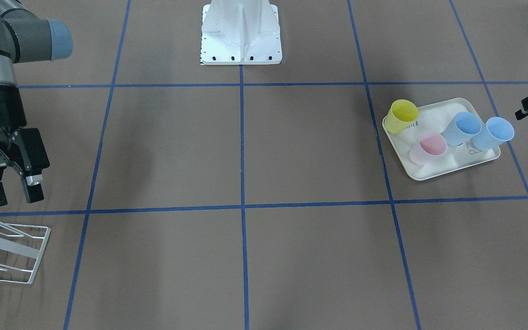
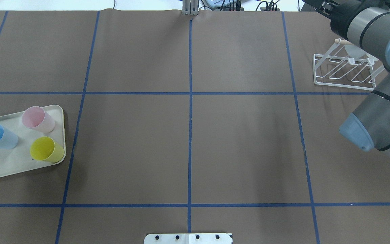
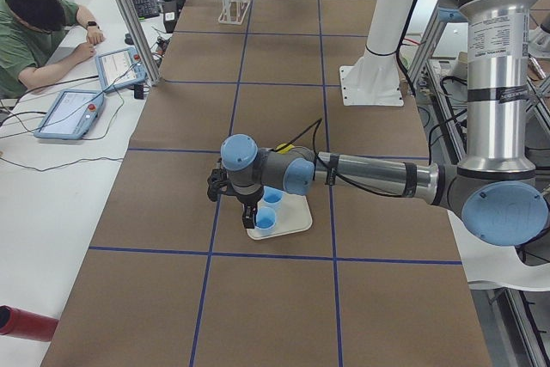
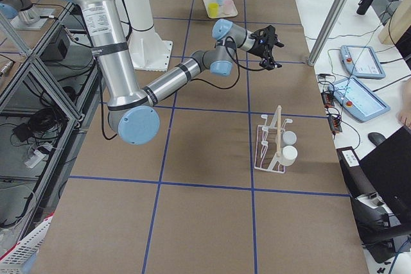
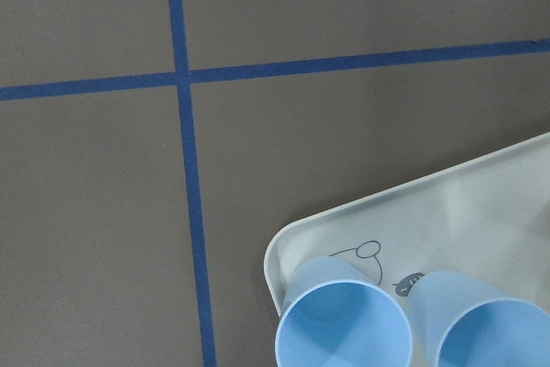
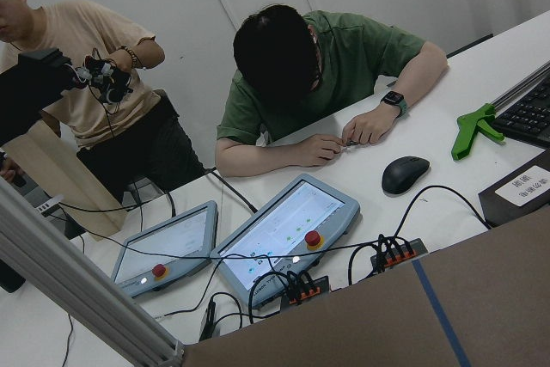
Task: Transfer IKEA cup to right arm and place on rack
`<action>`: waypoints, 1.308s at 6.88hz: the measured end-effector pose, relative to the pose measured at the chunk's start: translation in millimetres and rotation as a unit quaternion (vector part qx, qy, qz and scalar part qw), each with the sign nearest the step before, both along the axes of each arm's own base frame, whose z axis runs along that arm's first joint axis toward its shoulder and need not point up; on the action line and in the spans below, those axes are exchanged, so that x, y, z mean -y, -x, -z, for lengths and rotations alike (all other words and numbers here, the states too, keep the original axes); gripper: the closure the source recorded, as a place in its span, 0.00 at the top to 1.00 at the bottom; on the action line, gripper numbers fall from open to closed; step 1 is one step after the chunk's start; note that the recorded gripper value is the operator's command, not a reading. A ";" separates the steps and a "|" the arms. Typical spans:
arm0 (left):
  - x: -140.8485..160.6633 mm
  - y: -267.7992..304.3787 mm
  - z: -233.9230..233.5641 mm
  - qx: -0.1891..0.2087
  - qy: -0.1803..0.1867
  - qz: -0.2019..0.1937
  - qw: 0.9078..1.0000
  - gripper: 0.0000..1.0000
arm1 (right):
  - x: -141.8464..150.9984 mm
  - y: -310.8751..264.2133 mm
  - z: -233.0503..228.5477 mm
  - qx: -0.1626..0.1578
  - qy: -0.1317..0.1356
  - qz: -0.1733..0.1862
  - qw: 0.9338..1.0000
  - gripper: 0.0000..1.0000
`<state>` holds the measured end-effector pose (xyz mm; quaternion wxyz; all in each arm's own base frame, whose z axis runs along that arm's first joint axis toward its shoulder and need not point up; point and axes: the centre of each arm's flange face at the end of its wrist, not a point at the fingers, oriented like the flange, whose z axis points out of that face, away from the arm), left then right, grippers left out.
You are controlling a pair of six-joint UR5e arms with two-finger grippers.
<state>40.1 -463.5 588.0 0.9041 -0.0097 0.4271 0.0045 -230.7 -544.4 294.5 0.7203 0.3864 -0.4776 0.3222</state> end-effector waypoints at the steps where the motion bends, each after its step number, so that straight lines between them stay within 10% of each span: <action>1: -7.7 0.8 9.3 -0.005 0.016 0.018 1.000 1.00 | -1.2 2.9 0.0 0.000 0.000 0.002 1.000 0.99; 9: -10.9 -15.7 -56.5 0.020 0.055 0.033 0.998 1.00 | -6.4 18.1 -2.0 0.001 0.002 0.012 1.000 0.99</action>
